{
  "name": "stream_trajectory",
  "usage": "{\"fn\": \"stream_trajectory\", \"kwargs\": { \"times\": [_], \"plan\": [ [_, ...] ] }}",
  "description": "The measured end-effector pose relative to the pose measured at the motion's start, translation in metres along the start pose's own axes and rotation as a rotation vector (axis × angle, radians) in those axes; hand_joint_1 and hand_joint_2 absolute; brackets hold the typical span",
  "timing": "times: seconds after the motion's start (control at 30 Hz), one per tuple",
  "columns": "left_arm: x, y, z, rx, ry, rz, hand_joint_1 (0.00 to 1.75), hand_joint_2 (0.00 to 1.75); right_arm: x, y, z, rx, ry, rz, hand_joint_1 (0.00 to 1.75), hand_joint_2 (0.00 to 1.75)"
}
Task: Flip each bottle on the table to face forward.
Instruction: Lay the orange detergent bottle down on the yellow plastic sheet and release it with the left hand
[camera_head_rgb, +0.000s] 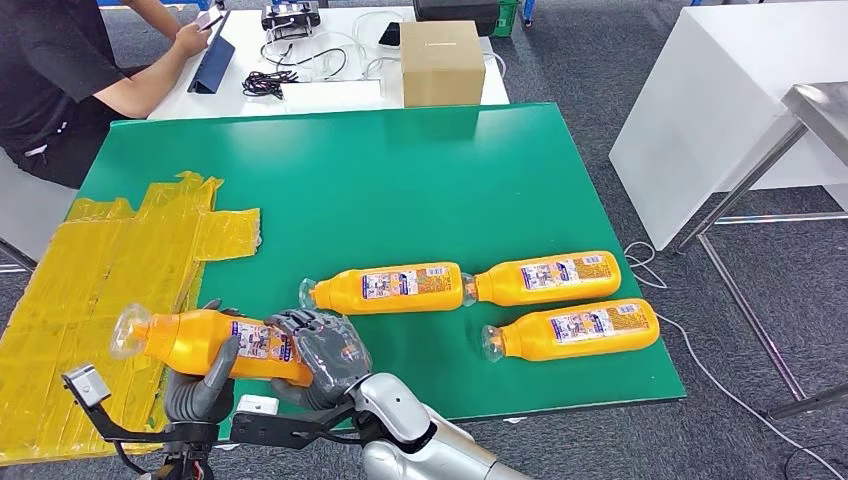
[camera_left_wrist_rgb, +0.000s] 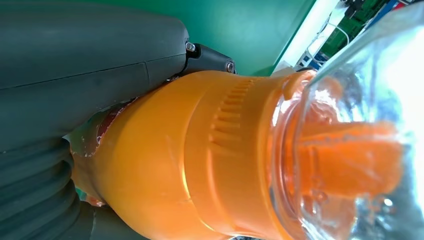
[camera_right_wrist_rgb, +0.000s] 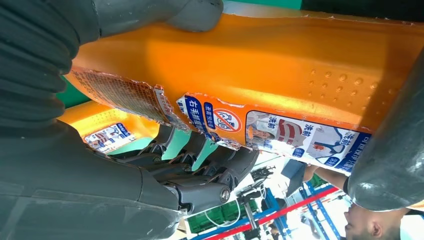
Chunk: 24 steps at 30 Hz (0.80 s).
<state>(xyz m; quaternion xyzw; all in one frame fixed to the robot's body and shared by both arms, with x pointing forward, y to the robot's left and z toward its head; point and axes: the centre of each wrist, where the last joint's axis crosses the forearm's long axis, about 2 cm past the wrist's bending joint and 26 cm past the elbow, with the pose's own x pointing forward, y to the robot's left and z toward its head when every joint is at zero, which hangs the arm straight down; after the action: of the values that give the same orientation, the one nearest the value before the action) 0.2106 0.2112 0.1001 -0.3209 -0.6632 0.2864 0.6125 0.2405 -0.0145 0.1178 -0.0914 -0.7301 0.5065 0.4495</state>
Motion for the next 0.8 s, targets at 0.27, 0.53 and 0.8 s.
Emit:
{"fn": "stream_trajectory", "kwargs": {
  "times": [0.27,0.53,0.8],
  "plan": [
    [0.000,0.000,0.000,0.000,-0.006,-0.007,1.75,1.75,0.000,0.001,0.001,-0.003,0.003,-0.001,0.00,0.44],
    [0.014,0.002,-0.009,0.046,-0.158,-0.347,1.75,1.75,-0.029,-0.006,0.033,-0.150,0.127,-0.039,0.00,0.00],
    [0.056,0.014,-0.035,0.171,-0.536,-1.249,1.75,1.75,-0.072,-0.039,0.099,-0.264,0.295,-0.048,0.00,0.00]
  ]
}}
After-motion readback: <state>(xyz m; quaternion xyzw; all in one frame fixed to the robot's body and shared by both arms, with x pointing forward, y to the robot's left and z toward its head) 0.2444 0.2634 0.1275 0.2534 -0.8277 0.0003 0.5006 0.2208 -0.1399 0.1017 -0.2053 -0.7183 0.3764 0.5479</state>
